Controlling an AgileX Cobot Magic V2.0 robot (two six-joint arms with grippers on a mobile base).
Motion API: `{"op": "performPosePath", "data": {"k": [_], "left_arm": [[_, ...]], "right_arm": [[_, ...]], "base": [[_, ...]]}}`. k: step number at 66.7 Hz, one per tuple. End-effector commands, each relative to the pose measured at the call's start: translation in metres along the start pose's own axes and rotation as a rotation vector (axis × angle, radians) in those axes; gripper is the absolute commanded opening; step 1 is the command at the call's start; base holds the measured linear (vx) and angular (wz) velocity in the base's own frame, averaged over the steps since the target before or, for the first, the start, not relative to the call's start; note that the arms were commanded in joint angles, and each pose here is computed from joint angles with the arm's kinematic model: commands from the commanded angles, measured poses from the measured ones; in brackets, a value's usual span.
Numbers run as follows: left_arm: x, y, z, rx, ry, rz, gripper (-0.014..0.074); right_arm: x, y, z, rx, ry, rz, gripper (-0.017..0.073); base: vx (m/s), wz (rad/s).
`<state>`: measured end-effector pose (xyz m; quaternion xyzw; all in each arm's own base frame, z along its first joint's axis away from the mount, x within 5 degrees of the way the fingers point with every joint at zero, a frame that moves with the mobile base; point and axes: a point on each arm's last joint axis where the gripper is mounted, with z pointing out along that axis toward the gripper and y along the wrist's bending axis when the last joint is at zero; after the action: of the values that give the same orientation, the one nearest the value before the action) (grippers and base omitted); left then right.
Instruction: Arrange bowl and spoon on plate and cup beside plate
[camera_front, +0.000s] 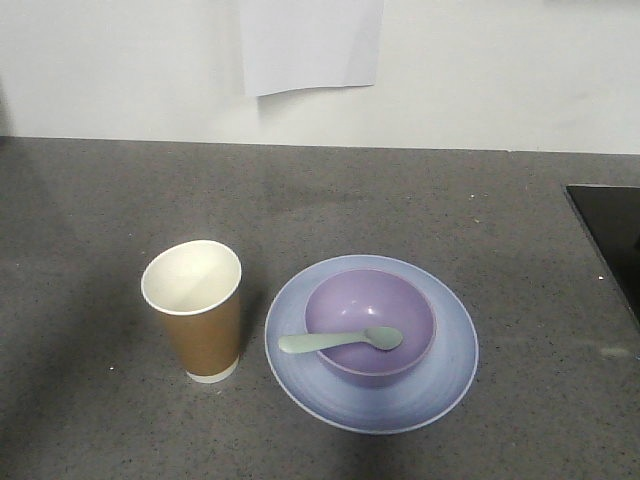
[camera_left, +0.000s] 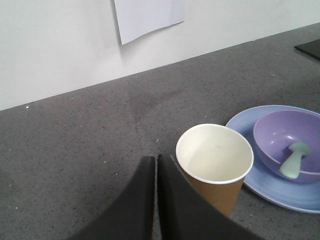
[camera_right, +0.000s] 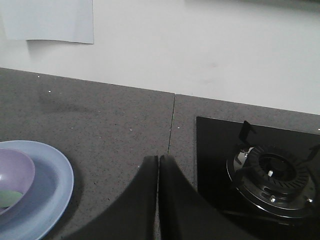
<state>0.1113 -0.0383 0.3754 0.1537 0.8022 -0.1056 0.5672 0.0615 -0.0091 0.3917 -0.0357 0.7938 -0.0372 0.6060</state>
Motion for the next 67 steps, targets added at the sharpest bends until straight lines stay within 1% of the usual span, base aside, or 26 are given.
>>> {"op": "performPosePath", "data": {"k": [1, 29, 33, 36, 39, 40, 42, 44, 47, 51, 53, 56, 60, 61, 67], "left_arm": [[-0.014, 0.0, -0.007, -0.008, -0.105, -0.012, -0.0008], [-0.014, 0.0, -0.007, -0.008, -0.107, -0.012, -0.0007], [-0.014, 0.001, -0.007, -0.017, -0.105, 0.005, -0.0008], [-0.013, 0.003, -0.008, -0.041, -0.098, 0.049, -0.0008], [-0.01, 0.004, -0.01, -0.06, -0.081, 0.072, -0.0008], [-0.007, 0.005, -0.009, -0.075, -0.07, 0.088, -0.0008], [-0.004, 0.006, -0.011, -0.091, -0.069, 0.094, -0.0008], [0.002, 0.008, -0.01, -0.107, -0.058, 0.091, -0.0008], [0.016, 0.009, -0.009, -0.119, -0.062, 0.046, -0.0008], [0.03, 0.009, -0.008, -0.133, -0.09, 0.013, -0.0008], [0.042, 0.01, -0.007, -0.143, -0.098, 0.0, -0.0008], [0.059, 0.01, -0.005, -0.156, -0.115, -0.009, -0.0008], [0.077, 0.01, -0.007, -0.181, -0.171, -0.012, -0.0008], [0.084, 0.011, -0.004, -0.184, -0.165, -0.015, -0.0008], [0.108, 0.011, -0.007, -0.216, -0.27, -0.023, -0.0008]], "right_arm": [[-0.011, 0.0, 0.001, -0.003, -0.069, -0.012, -0.0006], [-0.011, 0.0, 0.001, -0.003, -0.069, -0.015, -0.0006], [-0.011, 0.0, 0.001, -0.003, -0.069, -0.015, -0.0006], [-0.011, 0.0, 0.001, -0.003, -0.069, -0.015, -0.0006], [-0.011, 0.0, 0.001, -0.003, -0.069, -0.015, -0.0006], [-0.011, 0.0, 0.001, -0.003, -0.069, -0.015, -0.0006], [-0.011, 0.0, 0.001, -0.003, -0.069, -0.015, -0.0006], [-0.011, 0.001, 0.001, -0.003, -0.068, -0.015, -0.0006], [-0.011, 0.0, 0.001, -0.001, -0.067, -0.017, -0.0006], [-0.011, 0.0, 0.001, -0.002, -0.067, -0.017, -0.0006], [-0.011, 0.001, 0.001, -0.003, -0.067, -0.015, -0.0006], [-0.011, 0.0, 0.001, -0.002, -0.067, -0.016, -0.0006], [-0.011, 0.0, 0.001, -0.001, -0.065, -0.016, -0.0006], [-0.011, 0.0, 0.001, -0.001, -0.065, -0.016, -0.0006], [-0.011, 0.0, 0.001, -0.001, -0.065, -0.016, -0.0006]], "base": [[0.0, 0.0], [0.0, 0.0], [0.0, 0.0], [0.0, 0.0], [0.0, 0.0], [0.0, 0.0], [0.0, 0.0], [0.0, 0.0], [0.0, 0.0], [0.0, 0.0], [0.0, 0.0], [0.0, 0.0], [0.0, 0.0], [0.0, 0.0], [0.0, 0.0]]}}
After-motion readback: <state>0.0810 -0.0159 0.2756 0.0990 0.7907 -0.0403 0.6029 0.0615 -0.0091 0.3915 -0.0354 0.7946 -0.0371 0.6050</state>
